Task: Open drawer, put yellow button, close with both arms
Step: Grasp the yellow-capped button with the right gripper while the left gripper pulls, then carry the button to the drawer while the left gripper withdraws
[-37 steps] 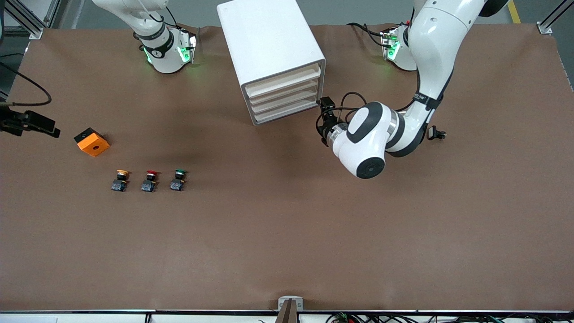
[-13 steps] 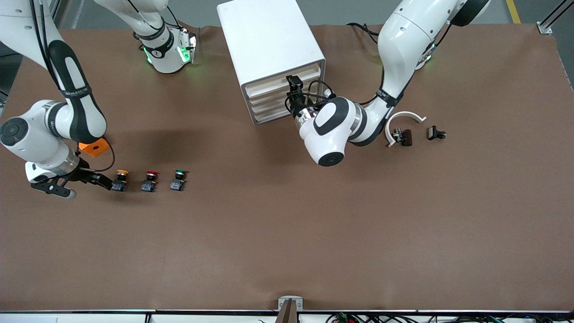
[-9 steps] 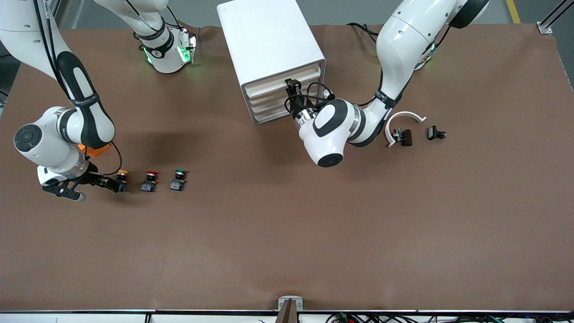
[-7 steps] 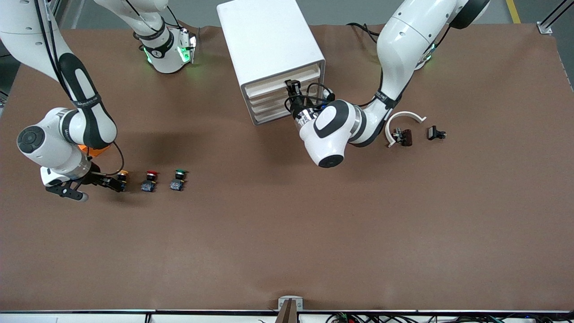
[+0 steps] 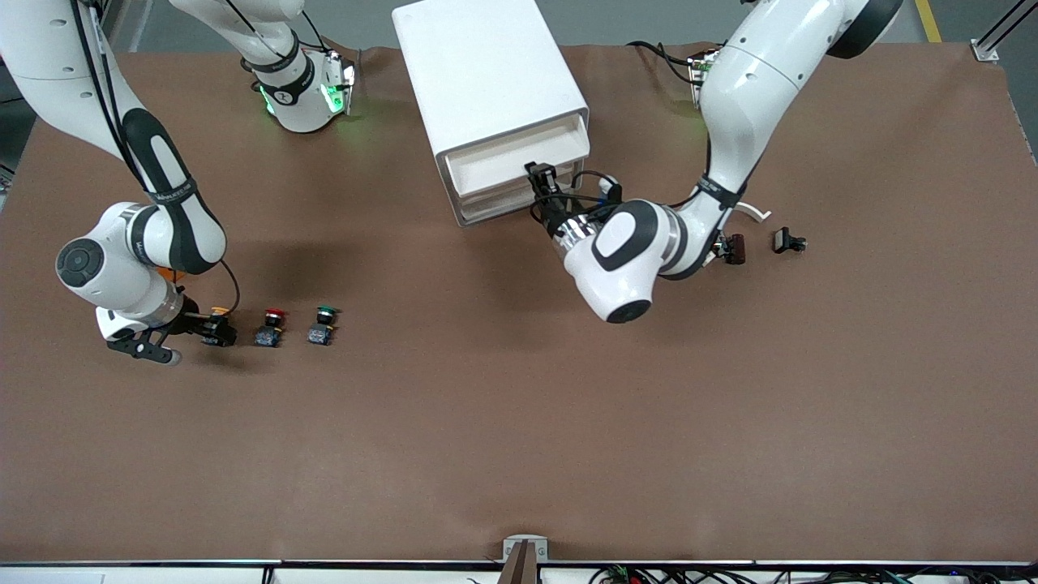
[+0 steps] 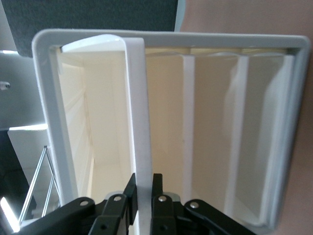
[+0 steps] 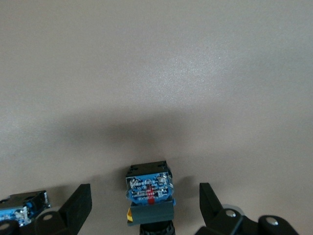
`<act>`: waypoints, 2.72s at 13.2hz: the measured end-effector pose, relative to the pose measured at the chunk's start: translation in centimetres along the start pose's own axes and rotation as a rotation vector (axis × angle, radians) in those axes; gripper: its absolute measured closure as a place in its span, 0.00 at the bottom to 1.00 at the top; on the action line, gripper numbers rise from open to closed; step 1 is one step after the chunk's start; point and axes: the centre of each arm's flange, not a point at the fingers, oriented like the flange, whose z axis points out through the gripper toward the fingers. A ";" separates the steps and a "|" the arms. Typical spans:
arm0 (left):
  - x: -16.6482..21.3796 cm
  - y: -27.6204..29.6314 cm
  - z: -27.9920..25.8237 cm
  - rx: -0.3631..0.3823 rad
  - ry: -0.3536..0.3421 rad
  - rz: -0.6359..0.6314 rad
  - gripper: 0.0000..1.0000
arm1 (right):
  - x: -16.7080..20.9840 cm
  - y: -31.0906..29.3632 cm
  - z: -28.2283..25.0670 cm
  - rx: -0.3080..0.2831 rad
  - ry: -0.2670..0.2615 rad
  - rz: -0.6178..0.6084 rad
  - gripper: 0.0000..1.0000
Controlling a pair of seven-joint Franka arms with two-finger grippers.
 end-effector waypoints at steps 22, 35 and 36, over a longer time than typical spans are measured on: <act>4.2 -8.4 -21.4 -0.602 0.065 0.419 0.00 | -4.3 -22.5 -23.3 0.093 -0.220 0.335 0.59; 13.2 -22.9 -28.9 -0.882 0.846 0.999 0.00 | -24.6 -50.3 -36.7 0.118 -0.215 0.849 0.59; 14.2 -23.3 -29.8 -0.877 0.863 1.035 0.00 | -25.7 -51.2 -36.0 0.091 -0.212 0.870 0.59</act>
